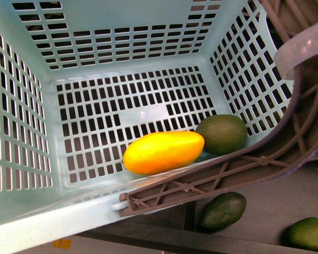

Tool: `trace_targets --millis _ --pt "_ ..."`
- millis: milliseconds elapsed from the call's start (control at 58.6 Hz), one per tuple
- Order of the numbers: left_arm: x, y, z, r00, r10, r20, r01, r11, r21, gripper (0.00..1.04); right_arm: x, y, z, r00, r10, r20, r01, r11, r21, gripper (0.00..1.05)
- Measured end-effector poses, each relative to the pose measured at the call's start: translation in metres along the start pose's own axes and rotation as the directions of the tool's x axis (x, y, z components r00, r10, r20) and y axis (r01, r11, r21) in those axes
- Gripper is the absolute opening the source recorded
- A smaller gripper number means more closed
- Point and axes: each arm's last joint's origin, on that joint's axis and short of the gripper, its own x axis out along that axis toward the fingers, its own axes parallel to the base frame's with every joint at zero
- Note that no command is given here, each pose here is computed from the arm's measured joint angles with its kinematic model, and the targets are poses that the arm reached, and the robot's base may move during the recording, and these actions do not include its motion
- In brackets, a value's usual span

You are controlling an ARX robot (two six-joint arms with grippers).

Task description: Pick mango and avocado into basket

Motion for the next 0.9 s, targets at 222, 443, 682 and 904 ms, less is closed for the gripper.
trace_targets --millis 222,443,682,904 --pt "0.0000 0.0000 0.0000 1.000 0.000 0.000 0.000 1.000 -0.001 0.08 -0.0001 0.0000 0.0000 1.000 0.000 0.001 0.000 1.000 0.000 0.29" --pt "0.0000 0.0000 0.0000 1.000 0.000 0.000 0.000 1.000 -0.002 0.08 -0.0001 0.0000 0.0000 1.000 0.000 0.001 0.000 1.000 0.000 0.71" --pt "0.0000 0.0000 0.0000 1.000 0.000 0.000 0.000 1.000 -0.001 0.08 -0.0001 0.0000 0.0000 1.000 0.000 0.001 0.000 1.000 0.000 0.96" --pt "0.0047 -0.0012 0.0025 0.965 0.182 0.189 -0.152 0.975 -0.163 0.08 -0.0001 0.0000 0.0000 1.000 0.000 0.000 0.000 1.000 0.000 0.96"
